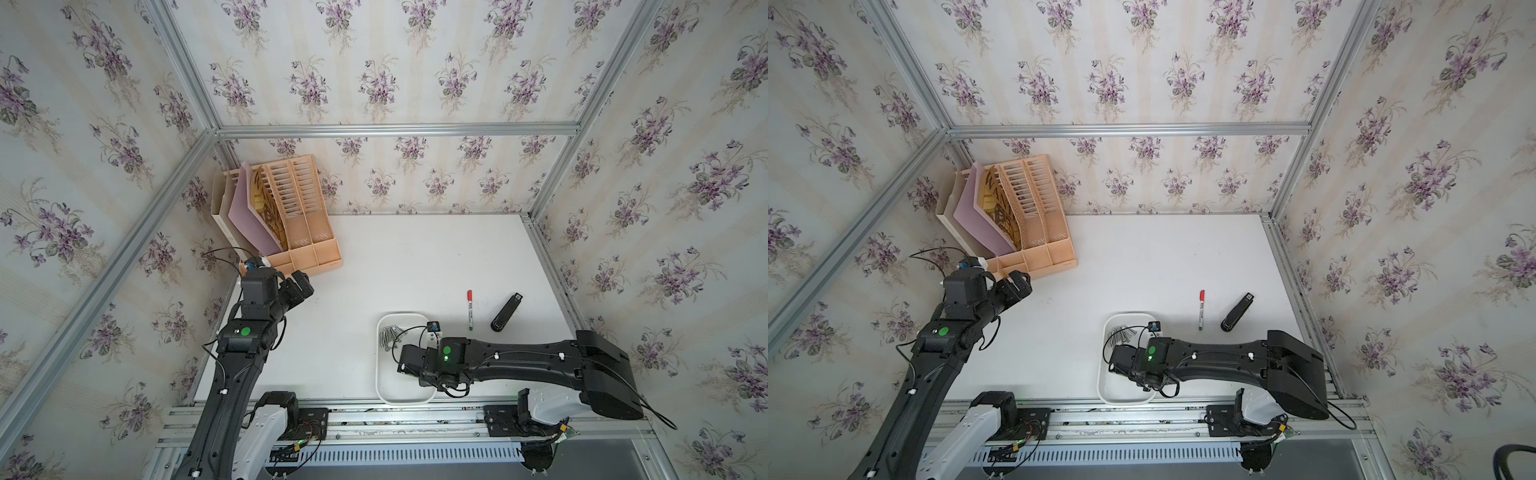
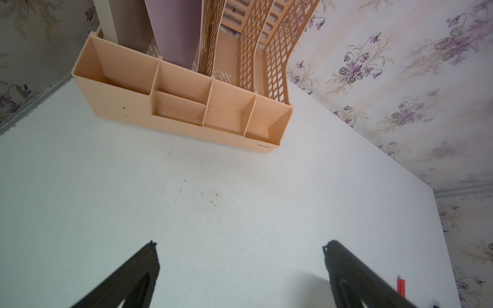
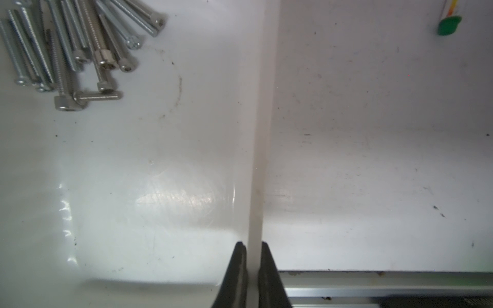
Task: Take out the screws from the storage box
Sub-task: Adjust the storage box at the center of the board.
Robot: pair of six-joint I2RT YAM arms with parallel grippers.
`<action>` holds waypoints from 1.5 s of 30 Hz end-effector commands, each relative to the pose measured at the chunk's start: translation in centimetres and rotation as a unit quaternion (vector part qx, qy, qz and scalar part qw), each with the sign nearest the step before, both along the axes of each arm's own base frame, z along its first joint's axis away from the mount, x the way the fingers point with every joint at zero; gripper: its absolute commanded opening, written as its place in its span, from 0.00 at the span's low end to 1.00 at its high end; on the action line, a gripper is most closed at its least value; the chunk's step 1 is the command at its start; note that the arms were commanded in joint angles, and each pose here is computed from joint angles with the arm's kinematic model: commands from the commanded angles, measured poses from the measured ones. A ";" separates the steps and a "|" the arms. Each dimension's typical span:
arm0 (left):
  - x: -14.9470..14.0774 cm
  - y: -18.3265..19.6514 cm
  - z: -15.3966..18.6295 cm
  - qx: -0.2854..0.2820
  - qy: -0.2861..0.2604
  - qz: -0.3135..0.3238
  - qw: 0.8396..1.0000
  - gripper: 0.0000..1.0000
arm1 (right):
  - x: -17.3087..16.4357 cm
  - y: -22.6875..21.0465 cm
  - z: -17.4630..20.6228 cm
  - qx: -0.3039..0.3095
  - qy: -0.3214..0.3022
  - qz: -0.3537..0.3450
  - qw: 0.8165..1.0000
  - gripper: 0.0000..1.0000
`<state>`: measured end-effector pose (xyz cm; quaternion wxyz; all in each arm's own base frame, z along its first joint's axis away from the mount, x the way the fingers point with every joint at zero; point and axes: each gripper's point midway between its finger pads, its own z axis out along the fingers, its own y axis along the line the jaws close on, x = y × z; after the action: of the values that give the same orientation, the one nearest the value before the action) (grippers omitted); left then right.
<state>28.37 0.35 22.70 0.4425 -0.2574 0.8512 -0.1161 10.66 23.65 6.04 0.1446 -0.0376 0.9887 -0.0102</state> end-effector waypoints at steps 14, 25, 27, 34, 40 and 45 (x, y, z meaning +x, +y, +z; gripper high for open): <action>0.6 -0.5 0.6 -0.006 -0.010 -0.012 1.000 0.99 | 2.0 1.9 1.4 0.011 -0.049 0.006 0.999 0.21; 0.7 -0.8 0.5 -0.011 -0.005 -0.020 1.000 1.00 | 3.0 2.2 4.1 0.016 -0.078 0.012 0.997 0.61; 0.5 -1.0 0.7 -0.016 -0.009 -0.023 1.000 1.00 | 3.6 2.9 6.5 0.039 -0.100 0.017 0.994 0.61; -0.6 -3.1 -0.6 -0.094 0.015 -0.043 0.995 0.99 | 6.9 8.0 11.5 0.131 -0.158 0.070 0.976 0.66; -3.8 -3.8 -2.9 -0.129 0.054 -0.041 0.989 1.00 | 10.5 11.3 9.5 0.153 -0.171 0.137 0.964 0.55; -5.8 -7.2 -2.4 -0.081 0.027 -0.208 0.974 0.99 | 11.7 11.2 6.2 0.102 -0.155 0.178 0.966 0.50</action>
<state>23.84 -4.21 20.33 0.3720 -0.2274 0.8690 -0.2340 22.05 33.82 12.52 0.2953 -0.1464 0.9380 0.1070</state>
